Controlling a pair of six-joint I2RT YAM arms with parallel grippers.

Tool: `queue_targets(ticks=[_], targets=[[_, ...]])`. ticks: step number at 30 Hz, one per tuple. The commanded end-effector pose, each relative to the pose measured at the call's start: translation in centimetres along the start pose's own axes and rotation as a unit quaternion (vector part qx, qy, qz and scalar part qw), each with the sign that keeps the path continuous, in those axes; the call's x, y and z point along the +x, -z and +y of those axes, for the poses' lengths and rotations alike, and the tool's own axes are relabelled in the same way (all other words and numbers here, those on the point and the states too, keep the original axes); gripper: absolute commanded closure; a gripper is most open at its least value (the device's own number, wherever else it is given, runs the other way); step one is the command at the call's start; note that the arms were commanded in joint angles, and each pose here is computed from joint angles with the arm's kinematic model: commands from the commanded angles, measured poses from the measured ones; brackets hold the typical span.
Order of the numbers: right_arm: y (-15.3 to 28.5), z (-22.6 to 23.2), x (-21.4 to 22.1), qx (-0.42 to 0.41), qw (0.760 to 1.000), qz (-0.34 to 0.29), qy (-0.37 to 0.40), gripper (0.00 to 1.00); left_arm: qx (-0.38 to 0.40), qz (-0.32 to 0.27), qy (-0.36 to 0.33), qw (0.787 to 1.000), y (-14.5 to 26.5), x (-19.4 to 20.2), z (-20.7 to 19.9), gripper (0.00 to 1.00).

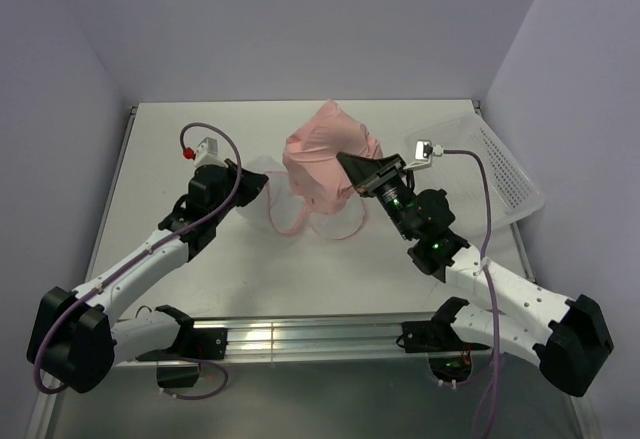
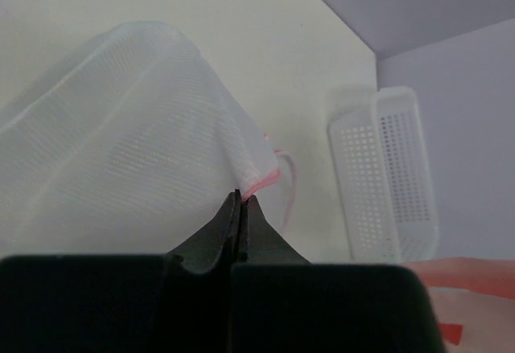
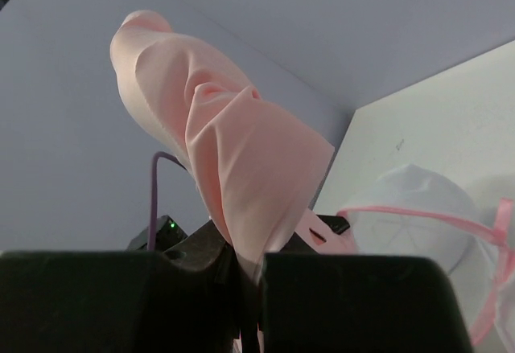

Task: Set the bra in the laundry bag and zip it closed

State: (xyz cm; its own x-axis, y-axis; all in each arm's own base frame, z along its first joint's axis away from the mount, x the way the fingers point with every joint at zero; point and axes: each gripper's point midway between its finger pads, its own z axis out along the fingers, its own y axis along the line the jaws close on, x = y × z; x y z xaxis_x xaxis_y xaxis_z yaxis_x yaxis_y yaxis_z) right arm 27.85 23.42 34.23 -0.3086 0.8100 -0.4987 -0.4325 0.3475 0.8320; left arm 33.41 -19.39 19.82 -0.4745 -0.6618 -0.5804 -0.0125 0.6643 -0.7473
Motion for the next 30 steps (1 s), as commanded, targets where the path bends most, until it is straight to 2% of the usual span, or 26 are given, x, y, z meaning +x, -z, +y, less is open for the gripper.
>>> queue_targets(ticks=[1, 8, 15, 17, 24, 30], targets=[[-0.8, 3.3, -2.5, -0.047, 0.995, -0.075, -0.033, 1.0, 0.084, -0.032, 0.063, 0.994, 0.9, -2.6, -5.1, 1.0], [-1.8, 2.3, -1.1, -0.05, 0.994, -0.089, -0.024, 1.0, 0.1, -0.03, 0.073, 0.992, 1.3, -3.2, -6.5, 1.0], [-2.7, 2.3, -0.8, -0.06, 0.994, -0.095, -0.007, 1.0, 0.131, -0.019, 0.146, 0.98, 3.3, -2.1, -6.0, 1.0], [-2.0, 2.4, -0.7, -0.067, 0.994, -0.09, -0.005, 1.0, 0.101, -0.029, 0.134, 0.985, 3.2, -1.8, -3.8, 1.0], [-0.5, 4.9, -2.6, -0.082, 0.992, -0.093, 0.035, 1.0, 0.082, -0.034, 0.111, 0.99, 2.5, -1.7, -2.3, 1.0], [-1.4, 2.1, 0.0, -0.061, 0.996, -0.064, 0.031, 1.0, 0.102, -0.018, 0.124, 0.987, 2.0, -1.1, -3.0, 1.0]])
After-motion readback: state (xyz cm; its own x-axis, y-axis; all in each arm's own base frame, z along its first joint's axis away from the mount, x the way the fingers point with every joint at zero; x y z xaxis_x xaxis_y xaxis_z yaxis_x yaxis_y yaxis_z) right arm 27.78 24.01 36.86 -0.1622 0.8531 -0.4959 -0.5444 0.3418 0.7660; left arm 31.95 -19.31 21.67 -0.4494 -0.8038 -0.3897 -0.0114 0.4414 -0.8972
